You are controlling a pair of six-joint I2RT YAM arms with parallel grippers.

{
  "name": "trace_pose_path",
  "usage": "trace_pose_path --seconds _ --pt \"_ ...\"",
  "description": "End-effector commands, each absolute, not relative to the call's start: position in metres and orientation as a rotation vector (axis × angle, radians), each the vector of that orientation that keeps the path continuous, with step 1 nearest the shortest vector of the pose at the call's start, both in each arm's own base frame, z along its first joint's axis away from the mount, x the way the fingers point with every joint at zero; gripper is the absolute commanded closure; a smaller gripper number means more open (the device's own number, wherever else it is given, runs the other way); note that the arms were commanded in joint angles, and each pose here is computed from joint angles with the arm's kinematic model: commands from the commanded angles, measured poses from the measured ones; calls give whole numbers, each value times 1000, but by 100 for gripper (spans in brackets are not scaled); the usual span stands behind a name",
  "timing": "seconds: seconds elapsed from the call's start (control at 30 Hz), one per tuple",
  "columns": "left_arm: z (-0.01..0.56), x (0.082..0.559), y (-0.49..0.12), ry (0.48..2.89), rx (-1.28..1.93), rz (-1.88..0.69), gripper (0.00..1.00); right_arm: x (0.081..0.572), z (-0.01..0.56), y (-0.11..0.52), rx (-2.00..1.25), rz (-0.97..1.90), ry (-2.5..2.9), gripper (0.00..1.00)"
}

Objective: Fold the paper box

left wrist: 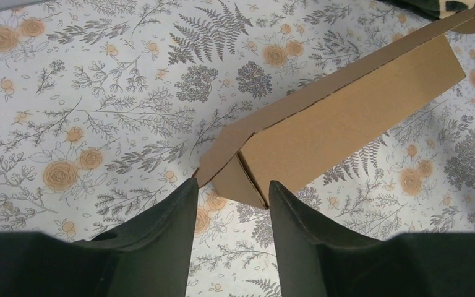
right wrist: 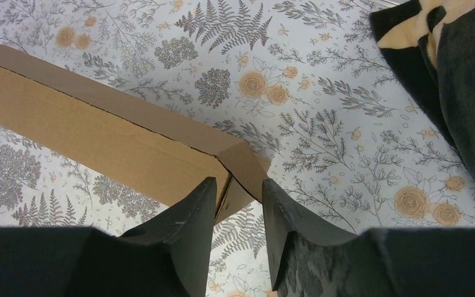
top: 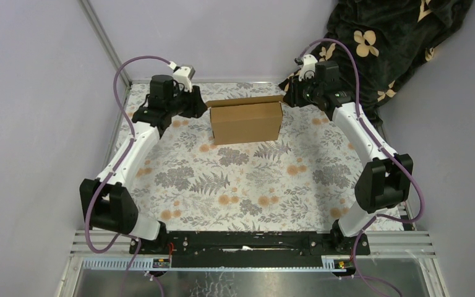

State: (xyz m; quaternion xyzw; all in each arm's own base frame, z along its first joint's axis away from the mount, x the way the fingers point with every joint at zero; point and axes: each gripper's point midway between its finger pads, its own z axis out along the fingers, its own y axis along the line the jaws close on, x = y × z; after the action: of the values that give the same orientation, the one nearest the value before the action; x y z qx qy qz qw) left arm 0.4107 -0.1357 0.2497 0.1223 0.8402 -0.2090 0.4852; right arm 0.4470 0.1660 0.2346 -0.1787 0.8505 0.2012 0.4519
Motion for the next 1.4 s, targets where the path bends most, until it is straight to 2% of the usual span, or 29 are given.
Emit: trace_pose_path --seconds 0.0,0.2,0.37,0.8,1.07,1.37 --pt "267 423 -140 1985 339 -513 49 453 252 174 -479 510 2043 60" --pt "265 427 -137 1988 336 -491 50 454 251 176 -481 517 2045 60" --pt "261 430 -138 1998 344 -494 58 455 251 176 -482 519 2047 60" --pt "256 437 -140 2013 346 -493 61 454 251 177 -486 528 2045 60" --pt "255 439 -143 2019 349 -509 71 454 251 179 -489 534 2047 63" --pt "251 440 -143 2029 353 -509 74 454 252 179 -490 536 2045 66"
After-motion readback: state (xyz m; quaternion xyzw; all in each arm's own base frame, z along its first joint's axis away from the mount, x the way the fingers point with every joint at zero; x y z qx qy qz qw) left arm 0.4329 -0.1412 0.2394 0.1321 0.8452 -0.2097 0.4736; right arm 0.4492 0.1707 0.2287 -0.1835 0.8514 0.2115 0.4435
